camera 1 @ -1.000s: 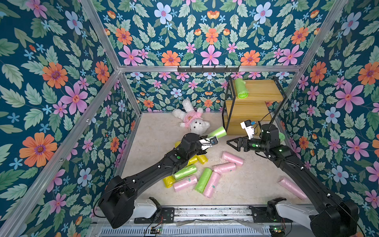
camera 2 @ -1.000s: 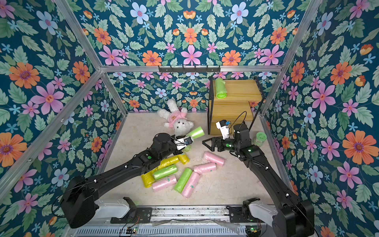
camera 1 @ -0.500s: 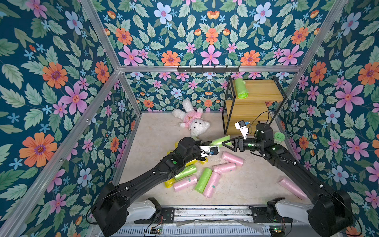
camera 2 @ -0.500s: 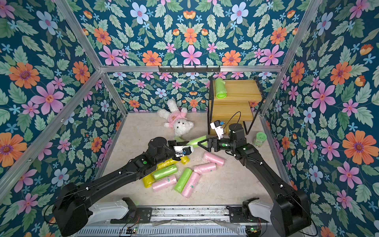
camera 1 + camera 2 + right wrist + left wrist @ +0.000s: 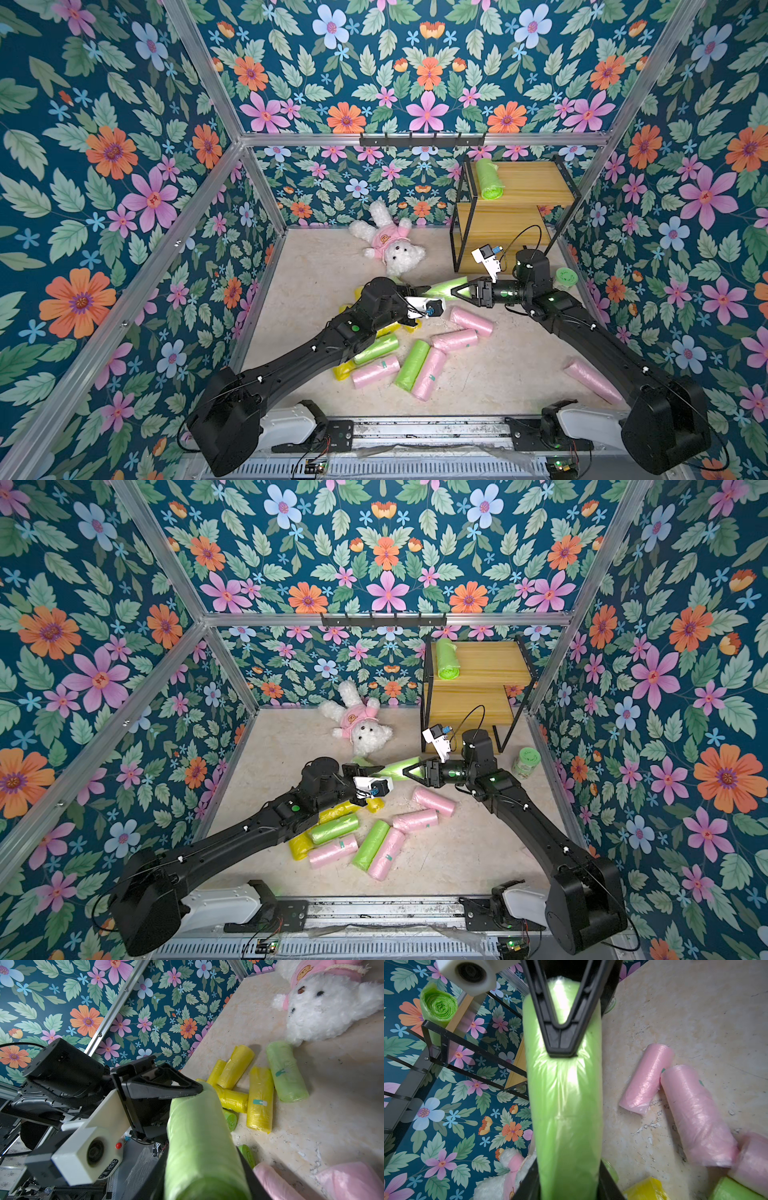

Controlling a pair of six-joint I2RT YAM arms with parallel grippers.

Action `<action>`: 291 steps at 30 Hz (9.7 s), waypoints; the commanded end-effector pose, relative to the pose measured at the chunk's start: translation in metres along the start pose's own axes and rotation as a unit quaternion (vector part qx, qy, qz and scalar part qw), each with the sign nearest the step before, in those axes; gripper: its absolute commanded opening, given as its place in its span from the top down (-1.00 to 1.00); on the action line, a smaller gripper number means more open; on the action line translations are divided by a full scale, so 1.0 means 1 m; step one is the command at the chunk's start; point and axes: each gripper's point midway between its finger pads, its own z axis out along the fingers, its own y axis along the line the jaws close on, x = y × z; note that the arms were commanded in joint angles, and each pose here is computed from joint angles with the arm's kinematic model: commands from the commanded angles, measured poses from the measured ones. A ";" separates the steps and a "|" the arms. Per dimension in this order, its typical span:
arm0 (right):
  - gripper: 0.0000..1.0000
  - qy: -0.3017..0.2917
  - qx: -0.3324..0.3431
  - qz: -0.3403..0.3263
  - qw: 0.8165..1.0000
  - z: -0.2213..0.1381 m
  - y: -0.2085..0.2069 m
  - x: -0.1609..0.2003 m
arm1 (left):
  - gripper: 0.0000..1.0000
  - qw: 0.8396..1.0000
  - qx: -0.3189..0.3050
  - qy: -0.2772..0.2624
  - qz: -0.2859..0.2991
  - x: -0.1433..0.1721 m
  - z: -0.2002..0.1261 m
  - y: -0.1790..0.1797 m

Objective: Sort the rolls of trash bags by color and place them on the shelf
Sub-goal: Pick up the roll of trash bags from the center of the board, then place the roll of trash bags on the shelf, then pick up the roll of trash bags from the center of the board.

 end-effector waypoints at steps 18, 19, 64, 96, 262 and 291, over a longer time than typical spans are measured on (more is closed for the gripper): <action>0.27 -0.373 0.241 -0.080 0.893 -0.163 0.038 -0.166 | -0.93 0.926 -0.131 -0.146 -0.321 -0.049 -0.023 0.078; 0.27 -0.398 0.262 -0.077 0.876 -0.175 0.038 -0.177 | -0.92 0.919 -0.137 -0.137 -0.343 -0.046 -0.021 0.083; 0.16 -0.392 0.437 -0.020 0.809 -0.140 -0.126 -0.285 | -0.86 0.899 -0.140 -0.060 -0.411 -0.021 -0.004 0.082; -0.52 -0.396 0.447 -0.049 0.801 -0.165 -0.081 -0.268 | -0.91 0.888 -0.148 -0.035 -0.434 -0.005 0.001 0.075; -0.35 -0.290 -0.066 0.069 0.952 0.059 0.025 -0.054 | 0.29 0.400 -0.123 -0.306 -0.855 0.026 -0.002 0.138; 0.25 -0.325 0.044 0.034 0.944 0.007 0.011 -0.088 | -0.61 0.491 -0.172 -0.235 -0.821 0.039 -0.011 0.126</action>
